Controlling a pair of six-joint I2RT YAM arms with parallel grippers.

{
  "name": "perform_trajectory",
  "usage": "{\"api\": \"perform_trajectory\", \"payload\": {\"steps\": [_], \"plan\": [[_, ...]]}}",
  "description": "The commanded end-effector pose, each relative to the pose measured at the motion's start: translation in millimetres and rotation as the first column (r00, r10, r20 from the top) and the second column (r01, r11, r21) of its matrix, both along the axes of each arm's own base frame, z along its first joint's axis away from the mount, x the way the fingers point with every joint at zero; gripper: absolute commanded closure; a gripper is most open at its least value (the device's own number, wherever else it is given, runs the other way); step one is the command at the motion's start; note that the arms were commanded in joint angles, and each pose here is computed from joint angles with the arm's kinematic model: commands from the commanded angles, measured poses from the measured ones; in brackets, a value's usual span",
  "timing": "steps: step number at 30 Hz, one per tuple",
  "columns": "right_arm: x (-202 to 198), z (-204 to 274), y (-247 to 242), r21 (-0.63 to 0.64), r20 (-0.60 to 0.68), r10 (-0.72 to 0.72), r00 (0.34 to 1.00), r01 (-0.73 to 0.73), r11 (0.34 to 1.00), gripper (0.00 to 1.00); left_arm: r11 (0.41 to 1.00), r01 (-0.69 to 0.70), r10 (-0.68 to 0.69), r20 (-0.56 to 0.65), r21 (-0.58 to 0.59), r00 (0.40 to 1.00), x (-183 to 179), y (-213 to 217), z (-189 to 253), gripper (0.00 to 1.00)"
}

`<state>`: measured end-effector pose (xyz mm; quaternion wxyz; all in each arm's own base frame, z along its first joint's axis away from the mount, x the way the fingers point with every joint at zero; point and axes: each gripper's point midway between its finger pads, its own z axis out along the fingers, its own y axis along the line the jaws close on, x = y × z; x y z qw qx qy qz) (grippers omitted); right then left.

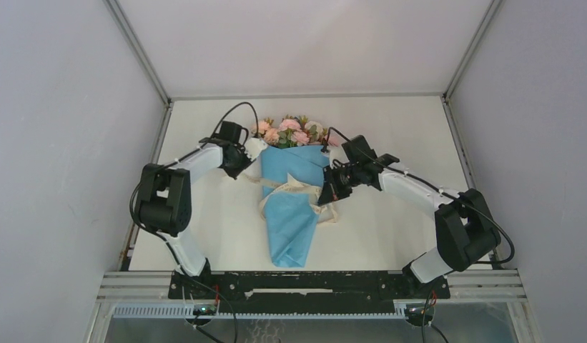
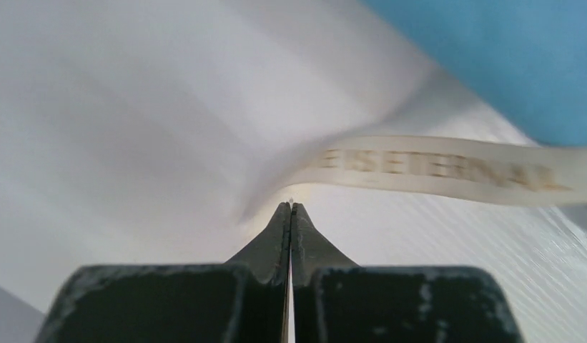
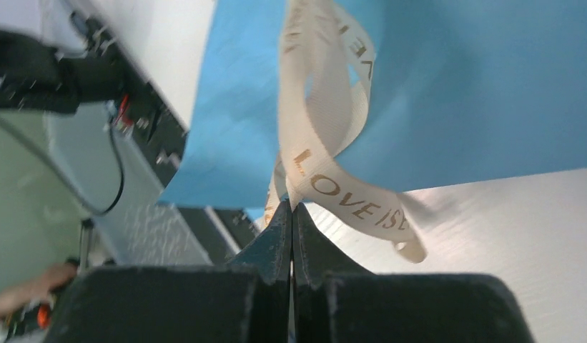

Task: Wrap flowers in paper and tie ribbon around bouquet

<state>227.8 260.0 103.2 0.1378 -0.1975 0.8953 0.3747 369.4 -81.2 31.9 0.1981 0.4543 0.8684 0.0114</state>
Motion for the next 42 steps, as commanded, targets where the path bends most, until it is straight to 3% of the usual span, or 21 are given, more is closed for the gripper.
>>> {"api": "perform_trajectory", "payload": {"steps": [1, 5, 10, 12, 14, 15, 18, 19, 22, 23, 24, 28, 33, 36, 42], "plan": [[-52, 42, 2, 0.076, -0.075, 0.243, 0.967, -0.237, 0.968, 1.00, 0.977, -0.181, 0.199, 0.195, -0.109, 0.960, 45, 7, 55, 1.00], [-65, 42, -5, -0.034, -0.173, 0.245, 0.954, -0.254, 0.967, 1.00, 0.963, -0.256, 0.269, 0.216, -0.088, 0.938, 54, 24, 55, 1.00], [-64, 82, 5, 0.061, -0.120, 0.274, 0.954, -0.269, 0.961, 1.00, 0.959, -0.276, 0.283, 0.248, -0.060, 0.927, 57, 37, 58, 1.00], [-54, 91, 9, 0.086, -0.080, 0.253, 0.964, -0.246, 0.966, 1.00, 0.976, -0.190, 0.208, 0.195, -0.103, 0.959, 47, 22, 58, 1.00], [-45, 89, 10, 0.085, -0.086, 0.230, 0.969, -0.223, 0.971, 1.00, 0.983, 0.009, 0.009, 0.097, -0.184, 0.995, 18, -11, 59, 0.99], [-41, 84, 10, 0.077, -0.095, 0.222, 0.970, -0.215, 0.973, 1.00, 0.973, 0.110, -0.095, 0.080, -0.202, 0.992, 4, -25, 60, 0.88], [-31, 72, 14, 0.061, -0.098, 0.212, 0.972, -0.207, 0.976, 1.00, 0.911, 0.389, -0.374, 0.120, -0.136, 0.920, -20, -53, 58, 0.38], [-27, 69, 15, 0.060, -0.097, 0.207, 0.973, -0.202, 0.977, 1.00, 0.880, 0.462, -0.448, 0.136, -0.107, 0.884, -23, -60, 55, 0.30], [-17, 64, 15, 0.062, -0.095, 0.187, 0.978, -0.181, 0.981, 1.00, 0.791, 0.605, -0.599, 0.086, -0.089, 0.796, -36, -74, 42, 0.18], [-14, 63, 15, 0.062, -0.091, 0.180, 0.979, -0.175, 0.983, 1.00, 0.764, 0.637, -0.634, 0.066, -0.104, 0.771, -41, -77, 37, 0.05], [-11, 63, 15, 0.065, -0.085, 0.174, 0.981, -0.169, 0.984, 1.00, 0.738, 0.665, -0.665, 0.047, -0.111, 0.746, -47, -78, 31, 0.01], [-4, 64, 16, 0.081, -0.074, 0.160, 0.984, -0.154, 0.985, 1.00, 0.644, 0.760, -0.764, -0.020, -0.089, 0.645, -66, -74, 14, 0.01], [0, 66, 17, 0.091, -0.067, 0.152, 0.986, -0.145, 0.985, 1.00, 0.643, 0.763, -0.766, -0.078, -0.066, 0.639, -68, -67, 1, 0.12], [1, 67, 17, 0.098, -0.063, 0.151, 0.987, -0.144, 0.985, 1.00, 0.698, 0.713, -0.717, -0.077, -0.073, 0.693, -60, -72, -7, 0.34], [2, 71, 13, 0.125, -0.065, 0.127, 0.990, -0.118, 0.985, 1.00, 0.722, 0.686, -0.692, -0.101, -0.097, 0.714, -71, -71, -13, 0.65]]}}
